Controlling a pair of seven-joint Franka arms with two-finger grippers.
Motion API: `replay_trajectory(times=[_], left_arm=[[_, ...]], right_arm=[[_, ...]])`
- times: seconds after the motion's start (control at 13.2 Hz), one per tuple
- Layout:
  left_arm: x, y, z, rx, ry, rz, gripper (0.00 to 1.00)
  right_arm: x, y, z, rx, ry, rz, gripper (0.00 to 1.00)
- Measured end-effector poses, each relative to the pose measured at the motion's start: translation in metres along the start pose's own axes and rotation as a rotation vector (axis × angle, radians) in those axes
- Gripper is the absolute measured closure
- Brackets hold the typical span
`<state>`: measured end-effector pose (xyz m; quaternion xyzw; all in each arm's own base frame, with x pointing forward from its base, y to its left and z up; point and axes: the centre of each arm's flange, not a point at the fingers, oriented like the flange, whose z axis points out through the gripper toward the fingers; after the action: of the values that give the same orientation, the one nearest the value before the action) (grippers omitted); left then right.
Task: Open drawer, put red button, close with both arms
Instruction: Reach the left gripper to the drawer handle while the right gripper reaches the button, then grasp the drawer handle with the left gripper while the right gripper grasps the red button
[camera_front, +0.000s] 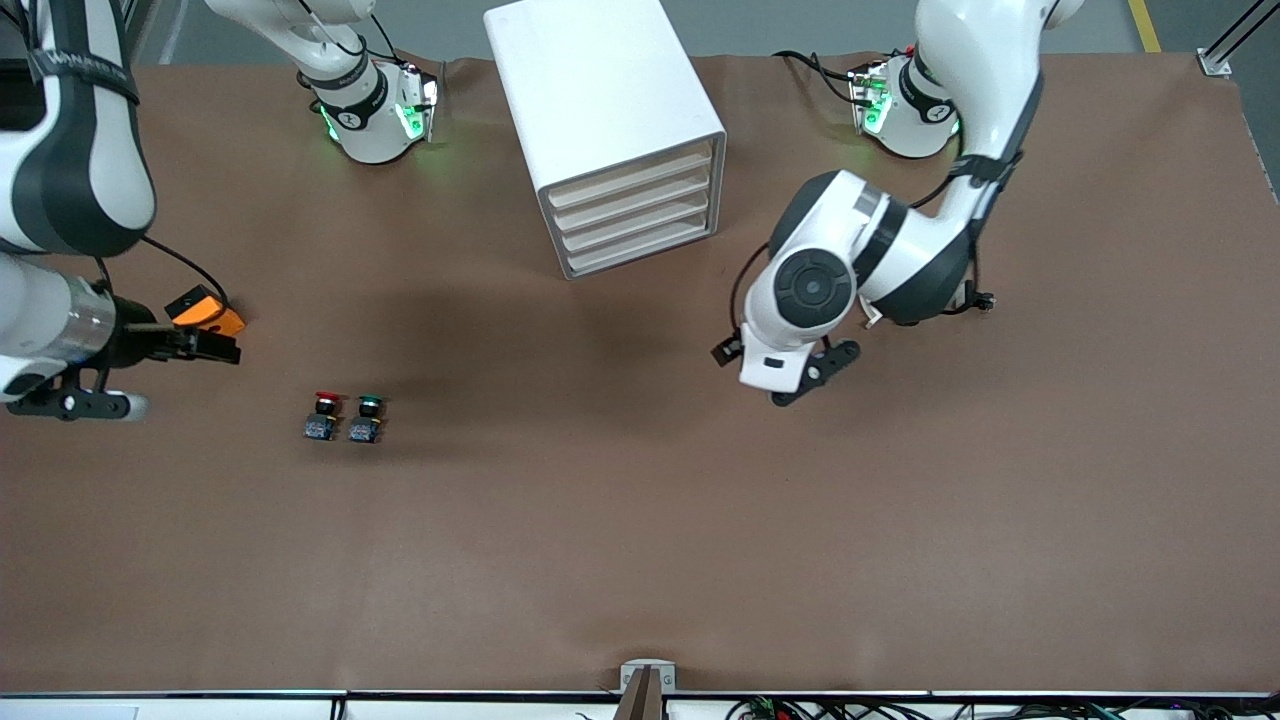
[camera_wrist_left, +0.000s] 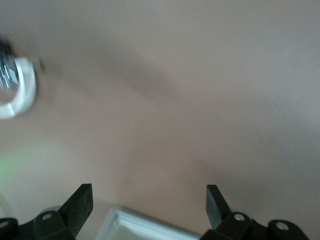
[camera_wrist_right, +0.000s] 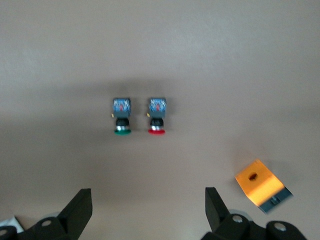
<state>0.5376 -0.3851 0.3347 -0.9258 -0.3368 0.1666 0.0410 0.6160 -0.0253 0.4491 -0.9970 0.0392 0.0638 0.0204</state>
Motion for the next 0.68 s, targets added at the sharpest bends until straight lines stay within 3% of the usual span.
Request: replay_trajectory(times=[0.15,0.38,0.68], left_arm=[[-0.014,0.003,0.02,0.029,-0.056,-0.149,0.0],[-0.034,0.003,0.039,0.075,-0.158,-0.428,0.0],[-0.06,0.006,0.065,0.169,-0.151,-0.801,0.0]], right_arm=[[0.007,0.012,0.029,0.039,0.028,0.039,0.0],[0.014,0.032,0.057,0.044,0.055,0.075,0.0],[0.012,0.03,0.097,0.045,0.114,0.081,0.0]])
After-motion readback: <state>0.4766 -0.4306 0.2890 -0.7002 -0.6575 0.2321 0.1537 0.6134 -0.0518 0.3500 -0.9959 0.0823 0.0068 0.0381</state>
